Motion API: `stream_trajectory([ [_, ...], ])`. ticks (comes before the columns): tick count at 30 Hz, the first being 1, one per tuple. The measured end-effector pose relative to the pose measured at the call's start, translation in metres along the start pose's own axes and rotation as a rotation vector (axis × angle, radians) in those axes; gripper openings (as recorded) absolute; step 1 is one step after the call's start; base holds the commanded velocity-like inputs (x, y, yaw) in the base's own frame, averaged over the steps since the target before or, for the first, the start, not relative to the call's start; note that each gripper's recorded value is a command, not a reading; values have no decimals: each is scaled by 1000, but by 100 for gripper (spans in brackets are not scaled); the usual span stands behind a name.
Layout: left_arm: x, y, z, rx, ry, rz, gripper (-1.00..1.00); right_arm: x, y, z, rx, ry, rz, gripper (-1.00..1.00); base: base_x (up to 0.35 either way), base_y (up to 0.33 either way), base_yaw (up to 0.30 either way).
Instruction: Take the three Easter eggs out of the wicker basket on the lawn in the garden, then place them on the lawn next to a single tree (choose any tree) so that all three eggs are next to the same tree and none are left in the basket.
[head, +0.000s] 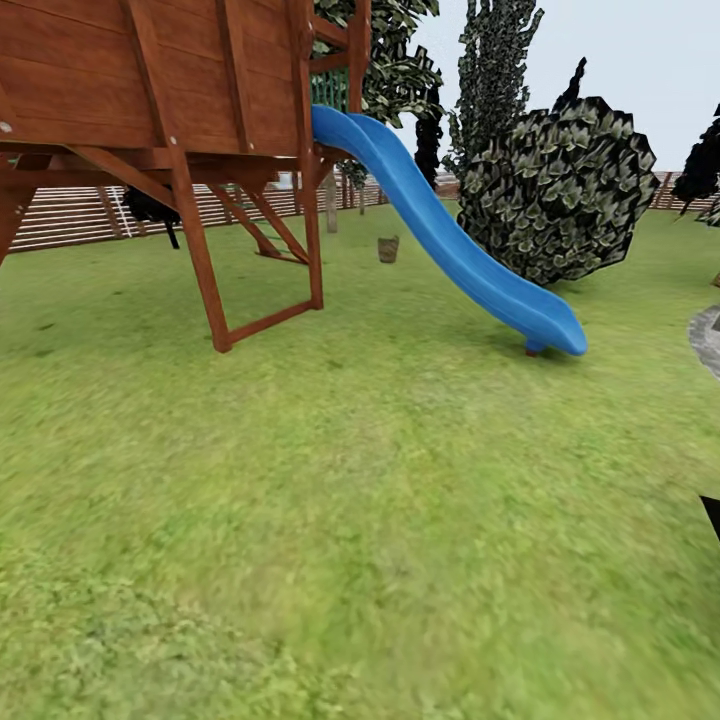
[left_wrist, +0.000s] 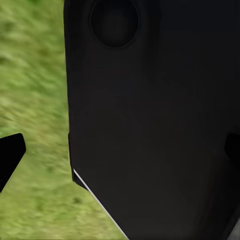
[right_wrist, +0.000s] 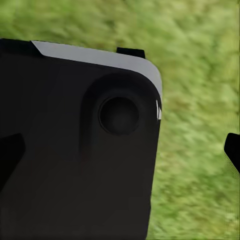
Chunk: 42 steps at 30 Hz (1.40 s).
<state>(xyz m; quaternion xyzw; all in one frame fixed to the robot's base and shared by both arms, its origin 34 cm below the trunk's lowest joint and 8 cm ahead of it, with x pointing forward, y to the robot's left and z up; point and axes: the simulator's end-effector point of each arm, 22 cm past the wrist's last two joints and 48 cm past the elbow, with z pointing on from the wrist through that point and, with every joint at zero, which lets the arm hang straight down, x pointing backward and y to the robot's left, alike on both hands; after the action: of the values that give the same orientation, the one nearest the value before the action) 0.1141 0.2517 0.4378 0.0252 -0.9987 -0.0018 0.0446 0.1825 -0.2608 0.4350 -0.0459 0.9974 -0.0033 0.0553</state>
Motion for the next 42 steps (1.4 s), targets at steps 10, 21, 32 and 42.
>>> stream_trajectory([
  [10,0,0,0,0,0,0,100,0,0,0,0,0,0,100,327,94,-218],
  [21,0,0,0,0,0,0,100,0,0,0,0,0,0,100,327,94,-34],
  [32,0,0,0,0,0,0,100,0,-1,0,1,0,1,100,327,94,0],
  [42,0,0,0,0,0,0,100,0,-1,0,2,0,1,100,327,94,0],
])
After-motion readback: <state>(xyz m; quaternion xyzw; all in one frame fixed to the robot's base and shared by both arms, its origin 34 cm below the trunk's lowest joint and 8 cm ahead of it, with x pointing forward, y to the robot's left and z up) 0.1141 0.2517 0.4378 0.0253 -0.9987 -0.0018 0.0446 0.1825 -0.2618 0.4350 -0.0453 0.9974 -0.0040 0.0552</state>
